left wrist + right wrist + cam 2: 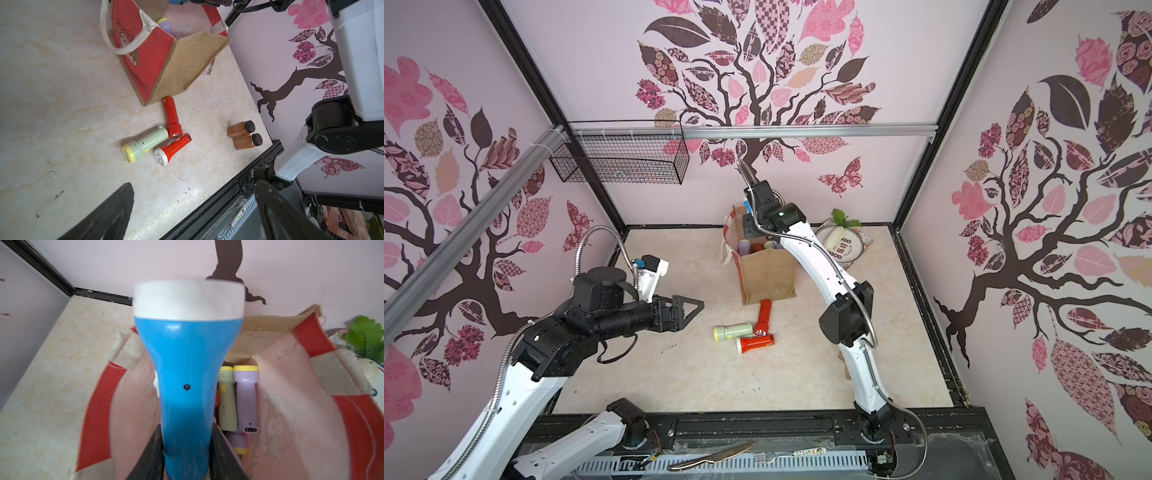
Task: Put the flashlights into the tote bags
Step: Place the flashlight in the canvas bag.
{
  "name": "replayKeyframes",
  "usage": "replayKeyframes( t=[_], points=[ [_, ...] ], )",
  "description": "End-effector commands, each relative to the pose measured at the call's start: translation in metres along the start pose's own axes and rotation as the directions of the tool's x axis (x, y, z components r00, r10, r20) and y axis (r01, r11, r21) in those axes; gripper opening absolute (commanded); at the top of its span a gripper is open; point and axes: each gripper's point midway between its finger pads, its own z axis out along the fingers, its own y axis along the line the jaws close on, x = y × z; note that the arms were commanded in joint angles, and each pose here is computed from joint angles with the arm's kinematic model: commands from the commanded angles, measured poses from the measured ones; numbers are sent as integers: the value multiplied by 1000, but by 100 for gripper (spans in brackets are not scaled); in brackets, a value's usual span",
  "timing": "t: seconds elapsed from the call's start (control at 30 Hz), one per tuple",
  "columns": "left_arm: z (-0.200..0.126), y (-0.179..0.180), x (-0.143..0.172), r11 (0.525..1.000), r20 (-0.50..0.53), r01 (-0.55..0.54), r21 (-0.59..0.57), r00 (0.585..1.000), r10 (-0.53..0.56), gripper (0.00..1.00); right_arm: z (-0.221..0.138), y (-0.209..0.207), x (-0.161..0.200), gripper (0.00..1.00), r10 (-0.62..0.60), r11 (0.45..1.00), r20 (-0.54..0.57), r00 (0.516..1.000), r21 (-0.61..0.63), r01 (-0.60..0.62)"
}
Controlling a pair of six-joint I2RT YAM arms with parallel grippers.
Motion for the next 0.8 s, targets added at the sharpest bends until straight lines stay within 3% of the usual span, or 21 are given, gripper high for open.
replayKeyframes(
  t=[0.0,0.33,0.53,0.77],
  points=[
    [-7,-4,-7,1000,42,-23,8,999,23,94,27,0,7,0,-10,1000,-23,1000,-3,10],
    [-7,2,-1,1000,44,-20,-7,999,21,94,70,-4,54,0,-9,1000,-140,990,14,11],
    [-9,7,4,999,41,-19,-30,999,20,94,74,-3,66,0,-4,1000,-184,983,5,5],
    [-8,6,3,1000,48,-19,-21,999,20,94,60,-2,50,30,1,1000,-136,991,0,-1]
  ],
)
